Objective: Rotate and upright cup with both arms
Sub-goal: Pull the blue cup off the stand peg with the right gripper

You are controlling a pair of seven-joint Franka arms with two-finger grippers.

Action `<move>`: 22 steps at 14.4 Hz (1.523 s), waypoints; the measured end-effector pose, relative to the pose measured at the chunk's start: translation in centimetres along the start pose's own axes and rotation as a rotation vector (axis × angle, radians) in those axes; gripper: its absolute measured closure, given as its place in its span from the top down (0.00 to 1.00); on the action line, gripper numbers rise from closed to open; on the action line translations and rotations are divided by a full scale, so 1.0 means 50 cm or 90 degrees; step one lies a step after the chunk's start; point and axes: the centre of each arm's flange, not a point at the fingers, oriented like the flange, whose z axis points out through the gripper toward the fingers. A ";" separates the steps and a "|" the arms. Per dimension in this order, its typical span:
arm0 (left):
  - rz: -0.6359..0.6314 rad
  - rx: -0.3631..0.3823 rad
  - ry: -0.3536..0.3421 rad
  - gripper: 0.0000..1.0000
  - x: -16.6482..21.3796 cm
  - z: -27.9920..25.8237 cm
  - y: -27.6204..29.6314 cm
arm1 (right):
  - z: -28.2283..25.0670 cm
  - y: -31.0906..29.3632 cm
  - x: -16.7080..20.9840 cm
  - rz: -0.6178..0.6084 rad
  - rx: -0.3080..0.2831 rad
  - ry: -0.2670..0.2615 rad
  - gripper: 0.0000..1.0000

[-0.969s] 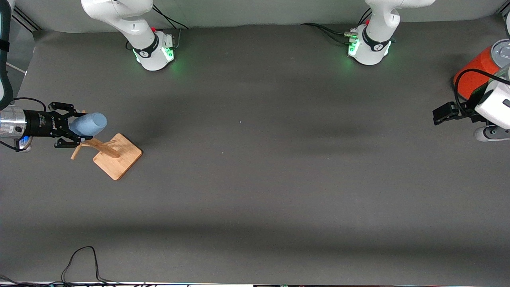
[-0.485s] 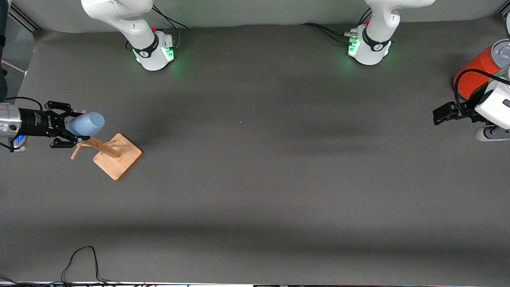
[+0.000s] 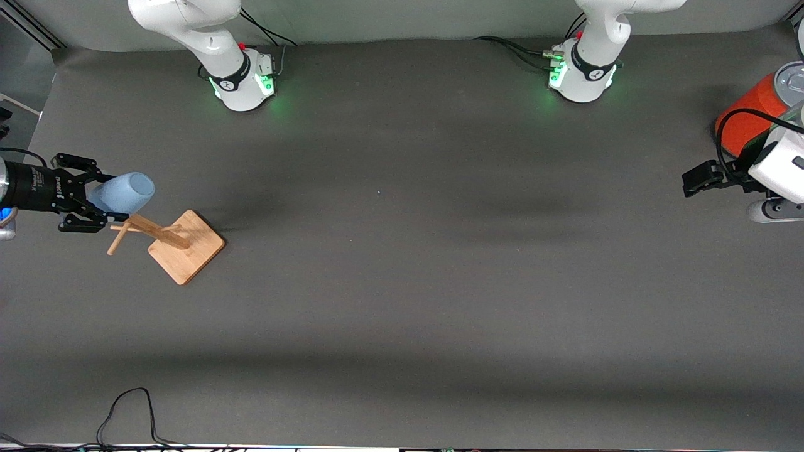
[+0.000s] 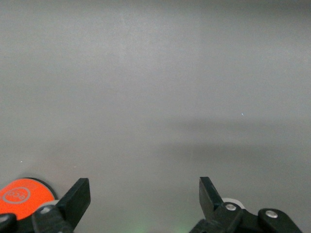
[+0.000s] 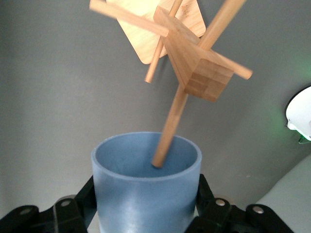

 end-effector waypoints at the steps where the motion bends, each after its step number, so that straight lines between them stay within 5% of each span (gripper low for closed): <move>1: 0.000 0.000 -0.001 1.00 0.000 0.001 0.000 | 0.001 -0.006 -0.014 0.003 0.002 -0.004 0.81; 7: 0.000 0.000 0.000 1.00 0.001 0.002 0.000 | 0.019 -0.065 -0.144 0.040 0.007 -0.024 0.81; 13: 0.000 0.000 0.000 1.00 0.002 0.002 0.000 | 0.066 -0.138 -0.305 0.076 0.033 -0.004 0.81; 22: 0.000 0.001 -0.003 1.00 0.005 0.008 0.001 | 0.236 -0.217 -0.623 0.074 0.101 0.113 0.81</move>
